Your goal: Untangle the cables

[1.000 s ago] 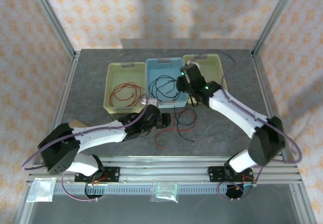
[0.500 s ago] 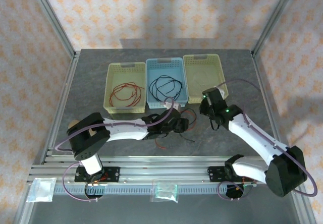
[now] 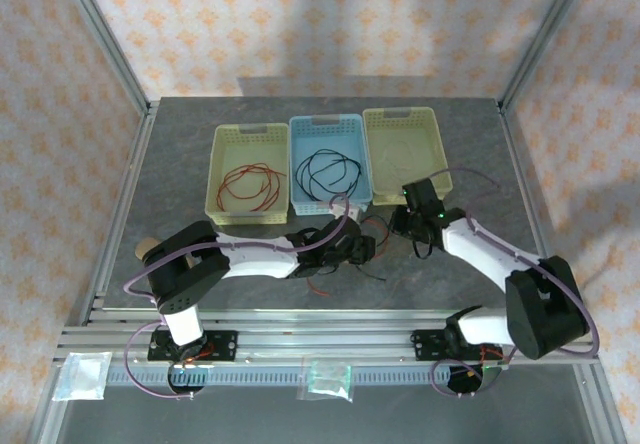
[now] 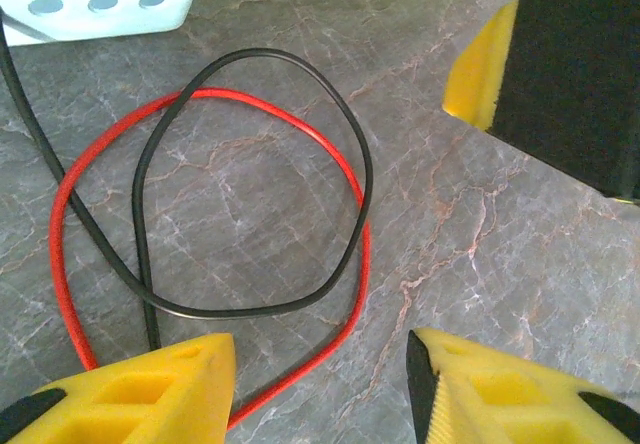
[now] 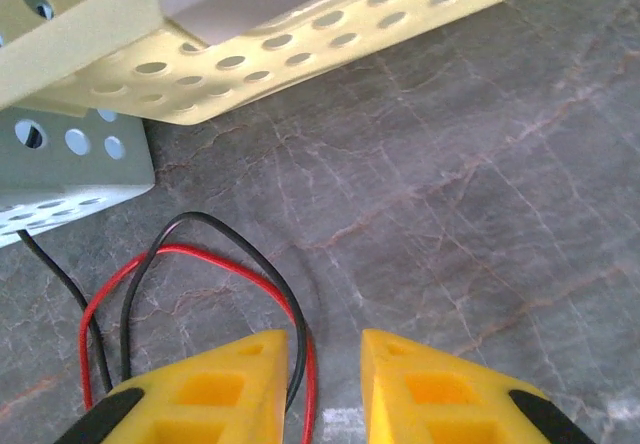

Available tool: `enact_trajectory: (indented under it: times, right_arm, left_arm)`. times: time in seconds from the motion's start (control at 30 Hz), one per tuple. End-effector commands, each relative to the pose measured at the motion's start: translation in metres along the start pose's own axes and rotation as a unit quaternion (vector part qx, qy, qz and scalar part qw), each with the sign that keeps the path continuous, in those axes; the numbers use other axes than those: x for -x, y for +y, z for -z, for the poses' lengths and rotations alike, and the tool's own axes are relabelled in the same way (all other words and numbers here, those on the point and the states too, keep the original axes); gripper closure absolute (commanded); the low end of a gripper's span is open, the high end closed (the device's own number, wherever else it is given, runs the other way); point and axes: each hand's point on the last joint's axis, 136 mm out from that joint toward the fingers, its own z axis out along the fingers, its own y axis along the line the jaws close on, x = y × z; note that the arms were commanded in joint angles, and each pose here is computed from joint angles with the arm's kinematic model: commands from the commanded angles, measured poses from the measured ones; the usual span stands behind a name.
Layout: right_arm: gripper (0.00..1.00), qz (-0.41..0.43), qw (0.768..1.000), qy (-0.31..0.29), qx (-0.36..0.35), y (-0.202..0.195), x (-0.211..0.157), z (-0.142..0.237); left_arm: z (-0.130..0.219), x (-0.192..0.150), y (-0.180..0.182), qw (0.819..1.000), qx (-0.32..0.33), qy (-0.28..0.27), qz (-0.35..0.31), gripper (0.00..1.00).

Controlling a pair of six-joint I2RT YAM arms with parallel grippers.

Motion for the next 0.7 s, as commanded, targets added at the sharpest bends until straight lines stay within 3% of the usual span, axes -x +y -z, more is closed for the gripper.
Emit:
enact_trajectory:
  times: [0.0,0.67]
  right_arm:
    - [0.75,0.036,0.999,0.001,0.017,0.006,0.001,-0.008]
    - [0.73,0.063,0.996,0.039,0.04,0.011,-0.015,-0.038]
  left_arm:
    - [-0.007,-0.01,0.007,1.0,0.002,0.007,0.009,0.51]
    - [-0.012,-0.024,0.022,0.999,0.02,0.021,0.016,0.53]
